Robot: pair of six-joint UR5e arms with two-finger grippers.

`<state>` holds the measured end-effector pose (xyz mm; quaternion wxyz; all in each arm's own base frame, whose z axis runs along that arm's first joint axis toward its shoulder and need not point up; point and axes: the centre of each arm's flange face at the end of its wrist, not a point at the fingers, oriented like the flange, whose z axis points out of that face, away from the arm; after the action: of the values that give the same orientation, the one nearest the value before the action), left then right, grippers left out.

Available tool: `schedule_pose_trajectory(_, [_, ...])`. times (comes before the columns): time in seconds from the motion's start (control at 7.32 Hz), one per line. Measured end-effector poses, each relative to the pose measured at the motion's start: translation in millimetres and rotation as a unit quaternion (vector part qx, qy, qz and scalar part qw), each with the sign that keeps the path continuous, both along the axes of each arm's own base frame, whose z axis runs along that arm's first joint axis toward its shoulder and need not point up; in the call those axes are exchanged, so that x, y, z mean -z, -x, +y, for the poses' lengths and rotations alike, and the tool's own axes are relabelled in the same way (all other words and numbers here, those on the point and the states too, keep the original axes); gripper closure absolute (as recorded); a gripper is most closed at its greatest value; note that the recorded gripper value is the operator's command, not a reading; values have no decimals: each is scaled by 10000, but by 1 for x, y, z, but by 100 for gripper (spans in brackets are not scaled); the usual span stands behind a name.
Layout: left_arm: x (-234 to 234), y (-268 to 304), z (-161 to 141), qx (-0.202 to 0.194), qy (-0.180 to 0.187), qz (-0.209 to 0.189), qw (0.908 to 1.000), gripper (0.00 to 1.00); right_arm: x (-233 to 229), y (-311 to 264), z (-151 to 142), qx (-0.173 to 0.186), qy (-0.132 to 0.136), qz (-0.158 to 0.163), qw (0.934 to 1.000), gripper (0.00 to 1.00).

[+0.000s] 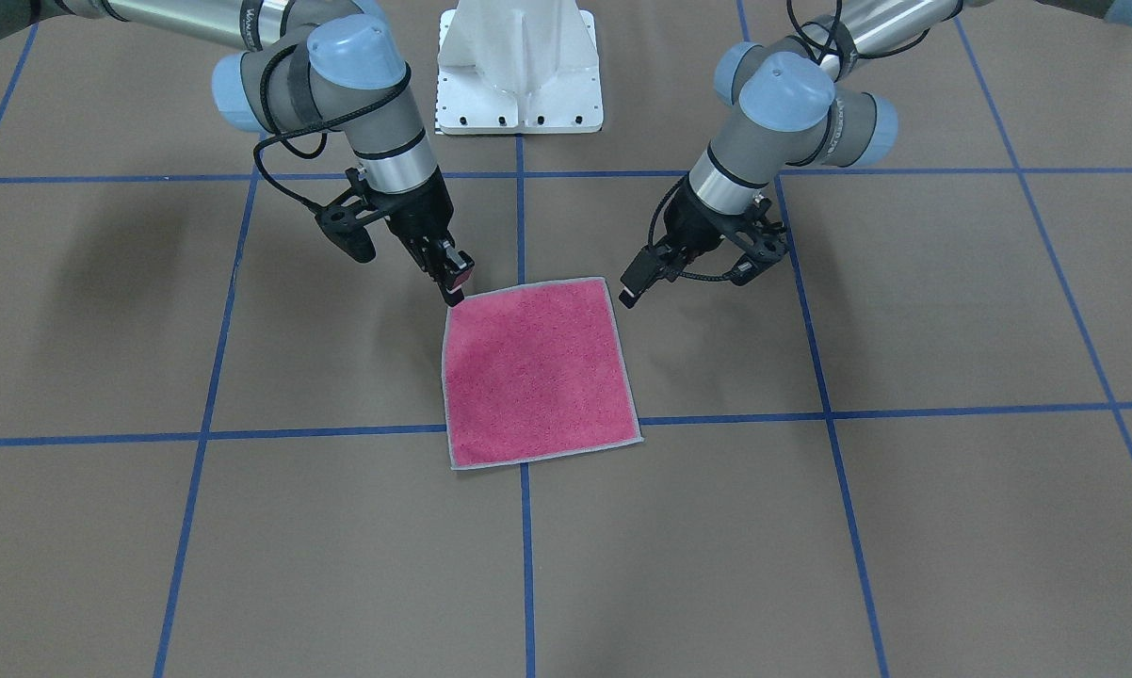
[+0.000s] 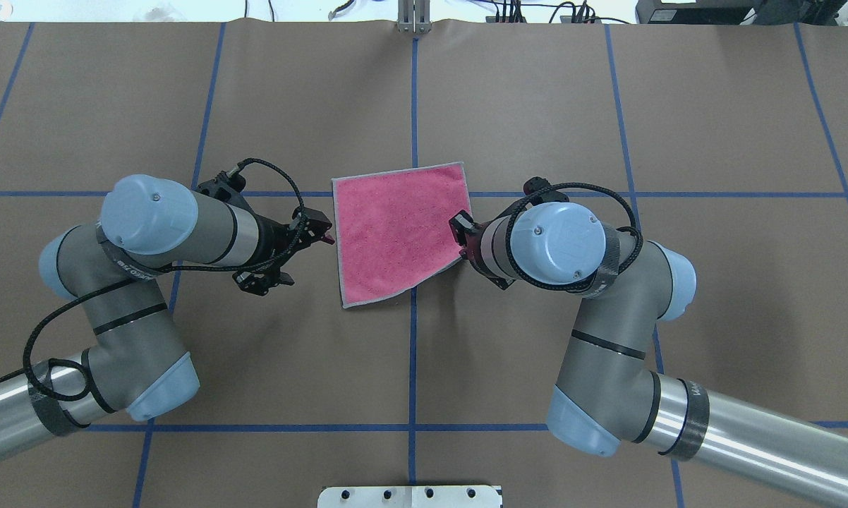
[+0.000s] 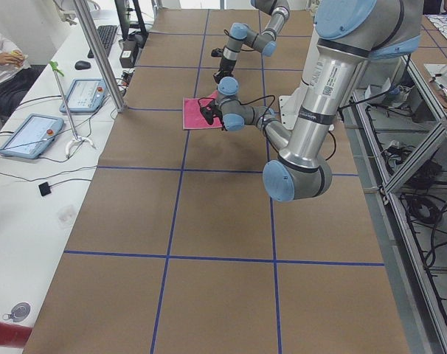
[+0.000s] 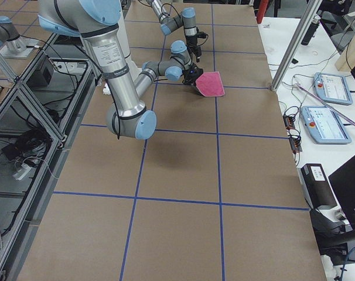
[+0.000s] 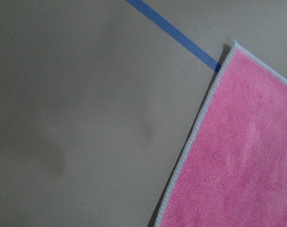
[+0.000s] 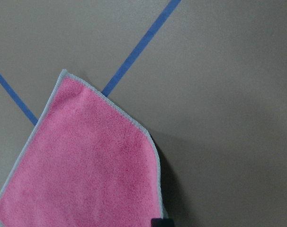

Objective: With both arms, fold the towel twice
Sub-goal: 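Lift the near corners with both grippers and pull them toward the robot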

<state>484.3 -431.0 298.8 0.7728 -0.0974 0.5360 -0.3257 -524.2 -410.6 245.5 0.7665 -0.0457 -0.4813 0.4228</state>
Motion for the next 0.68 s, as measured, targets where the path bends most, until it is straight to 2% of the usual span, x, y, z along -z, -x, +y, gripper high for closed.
schedule_pose_trajectory(0.68, [7, -45, 12, 447, 460, 306, 9975, 0, 2, -5, -6, -64, 2, -20, 10000, 100])
